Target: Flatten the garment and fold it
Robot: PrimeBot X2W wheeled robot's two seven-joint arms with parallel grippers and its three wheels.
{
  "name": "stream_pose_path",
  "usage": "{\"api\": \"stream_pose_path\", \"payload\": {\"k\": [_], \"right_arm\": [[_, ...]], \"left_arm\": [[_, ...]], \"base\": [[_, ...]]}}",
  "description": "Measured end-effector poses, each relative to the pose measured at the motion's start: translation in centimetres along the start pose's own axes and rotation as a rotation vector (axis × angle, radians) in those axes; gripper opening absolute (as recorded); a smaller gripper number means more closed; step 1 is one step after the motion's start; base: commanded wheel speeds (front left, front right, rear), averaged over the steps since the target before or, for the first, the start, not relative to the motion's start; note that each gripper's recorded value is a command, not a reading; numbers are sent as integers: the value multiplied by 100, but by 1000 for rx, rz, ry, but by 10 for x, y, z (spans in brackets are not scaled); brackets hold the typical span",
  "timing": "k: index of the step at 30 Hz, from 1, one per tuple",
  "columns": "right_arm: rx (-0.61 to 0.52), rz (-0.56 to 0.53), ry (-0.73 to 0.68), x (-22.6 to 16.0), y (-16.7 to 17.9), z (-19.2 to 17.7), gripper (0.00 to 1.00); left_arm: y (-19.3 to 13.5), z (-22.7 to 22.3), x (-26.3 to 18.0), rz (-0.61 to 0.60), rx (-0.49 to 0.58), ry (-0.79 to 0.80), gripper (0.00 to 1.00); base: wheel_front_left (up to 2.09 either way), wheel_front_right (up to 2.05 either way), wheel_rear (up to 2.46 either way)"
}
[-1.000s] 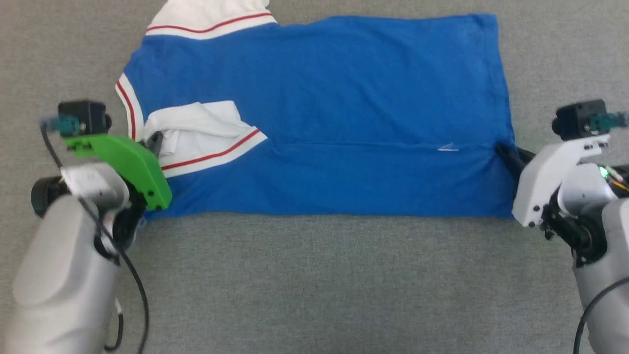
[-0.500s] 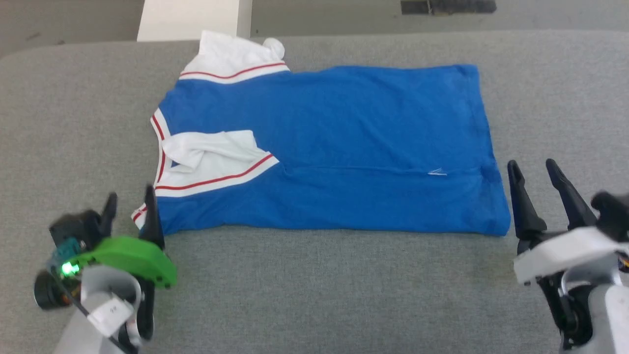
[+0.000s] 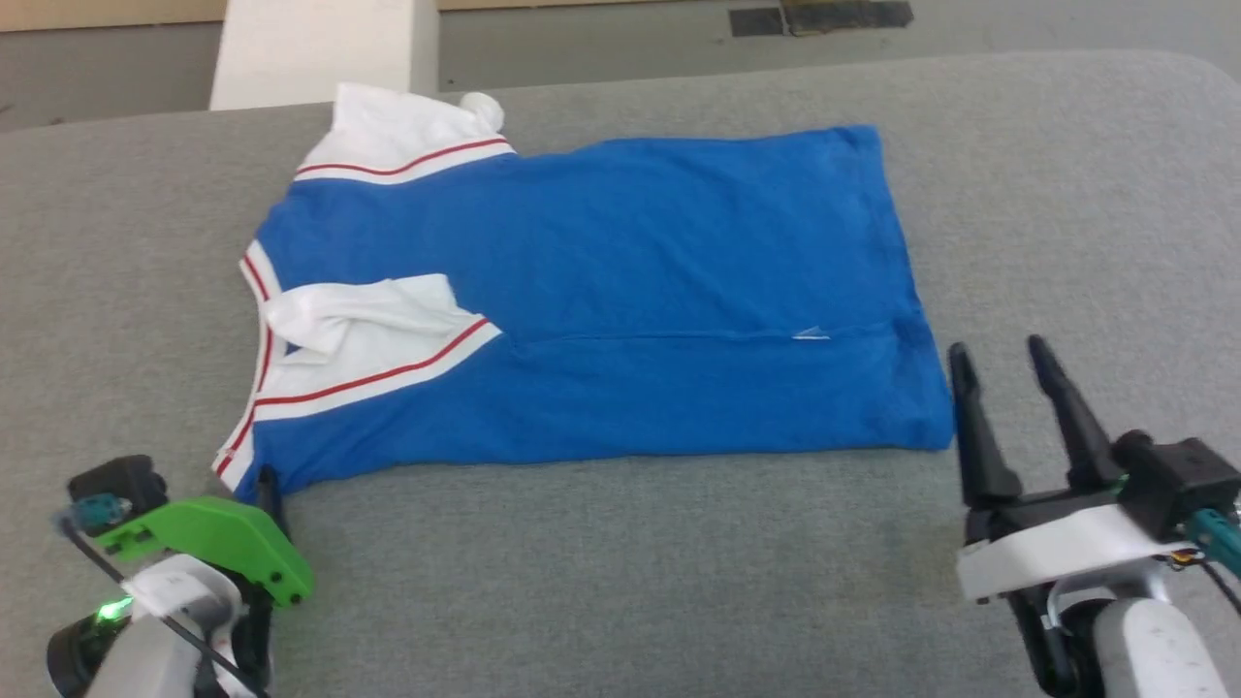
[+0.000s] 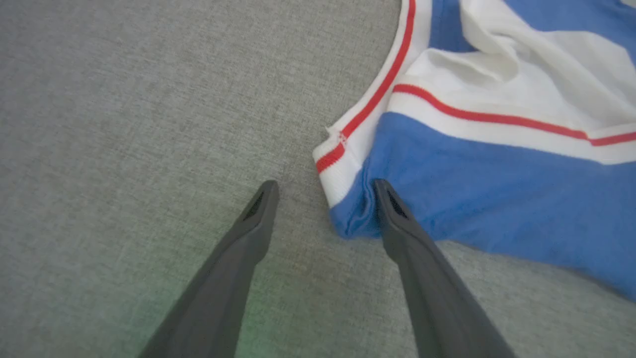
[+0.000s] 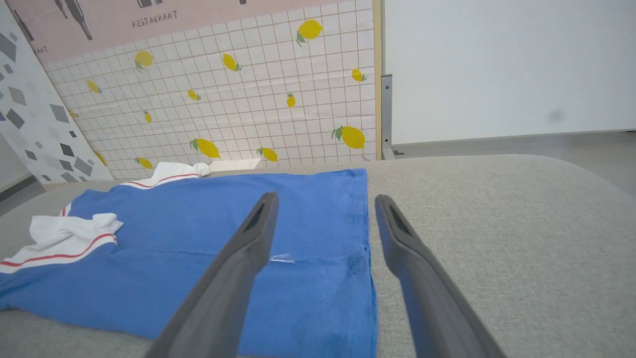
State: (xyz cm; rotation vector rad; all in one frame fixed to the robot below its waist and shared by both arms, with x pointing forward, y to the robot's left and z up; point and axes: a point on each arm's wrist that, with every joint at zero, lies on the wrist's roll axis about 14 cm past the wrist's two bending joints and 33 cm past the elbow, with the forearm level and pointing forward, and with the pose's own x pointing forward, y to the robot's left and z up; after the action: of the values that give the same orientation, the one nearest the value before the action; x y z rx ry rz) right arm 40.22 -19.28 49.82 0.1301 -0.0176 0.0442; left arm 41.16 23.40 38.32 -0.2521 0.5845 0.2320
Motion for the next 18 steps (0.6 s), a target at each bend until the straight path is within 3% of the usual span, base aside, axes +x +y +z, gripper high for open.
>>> {"api": "stream_pose_path", "payload": {"k": [4,5,6,14,18], "right_arm": [[-2,2,22,-1,0,-6,100],[-2,2,25,-1,0,-7,100],[-5,1,26,0,0,-7,100],[-26,-17,84,0,-6,-20,100],[-13,-50,291,1,-16,-52,100]], "left_arm": [[-3,-6,8,2,-19,91,100],[-4,-8,9,-6,-23,120,82],[-6,-9,9,-14,-25,139,2],[-17,-3,7,-53,-27,123,0],[-17,-2,4,-62,-27,107,0]], "base": [[0,0,0],[0,0,0],[0,0,0],[0,0,0],[0,0,0]]}}
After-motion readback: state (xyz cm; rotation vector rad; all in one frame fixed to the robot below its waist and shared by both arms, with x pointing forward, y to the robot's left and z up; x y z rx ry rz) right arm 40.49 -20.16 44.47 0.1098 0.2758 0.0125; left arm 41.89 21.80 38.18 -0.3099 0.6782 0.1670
